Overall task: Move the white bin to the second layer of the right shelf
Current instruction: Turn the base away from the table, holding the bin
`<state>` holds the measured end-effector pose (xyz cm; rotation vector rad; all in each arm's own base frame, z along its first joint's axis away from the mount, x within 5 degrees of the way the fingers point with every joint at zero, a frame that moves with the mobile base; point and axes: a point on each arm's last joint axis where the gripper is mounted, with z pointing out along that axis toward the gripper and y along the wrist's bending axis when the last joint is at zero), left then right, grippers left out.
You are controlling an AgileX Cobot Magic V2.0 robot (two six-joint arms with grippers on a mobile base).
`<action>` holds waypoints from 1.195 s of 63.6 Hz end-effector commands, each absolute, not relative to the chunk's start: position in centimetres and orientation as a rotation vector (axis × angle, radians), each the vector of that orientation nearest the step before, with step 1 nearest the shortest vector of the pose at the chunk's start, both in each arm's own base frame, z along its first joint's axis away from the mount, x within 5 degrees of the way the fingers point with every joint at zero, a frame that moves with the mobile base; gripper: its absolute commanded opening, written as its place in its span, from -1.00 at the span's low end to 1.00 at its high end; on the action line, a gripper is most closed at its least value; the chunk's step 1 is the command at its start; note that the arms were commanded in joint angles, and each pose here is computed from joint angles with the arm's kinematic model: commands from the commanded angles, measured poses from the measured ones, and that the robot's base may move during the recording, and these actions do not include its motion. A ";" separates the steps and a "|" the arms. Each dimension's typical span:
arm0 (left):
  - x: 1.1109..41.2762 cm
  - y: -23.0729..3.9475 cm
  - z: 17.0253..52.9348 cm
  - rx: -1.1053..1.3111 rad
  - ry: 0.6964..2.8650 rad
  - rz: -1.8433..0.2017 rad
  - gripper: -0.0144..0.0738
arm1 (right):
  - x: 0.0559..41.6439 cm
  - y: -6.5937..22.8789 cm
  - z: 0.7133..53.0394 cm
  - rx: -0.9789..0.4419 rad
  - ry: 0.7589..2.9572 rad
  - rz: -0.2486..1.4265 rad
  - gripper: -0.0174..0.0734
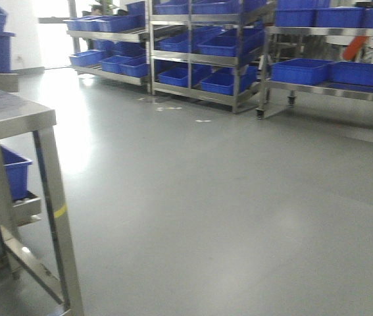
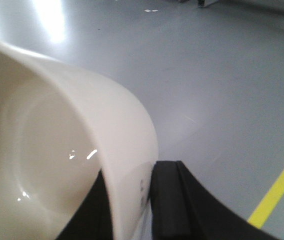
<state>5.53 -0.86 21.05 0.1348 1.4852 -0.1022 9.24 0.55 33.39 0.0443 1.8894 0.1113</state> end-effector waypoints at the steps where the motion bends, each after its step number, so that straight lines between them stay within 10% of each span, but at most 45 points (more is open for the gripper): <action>1: 5.5 -0.8 20.8 0.117 1.420 -0.112 -0.48 | 9.4 0.5 35.3 0.037 1.754 0.112 -0.49; 76: 5.5 -0.8 20.8 0.117 1.420 -0.112 -0.48 | 9.4 0.5 35.3 0.037 1.754 0.112 -0.49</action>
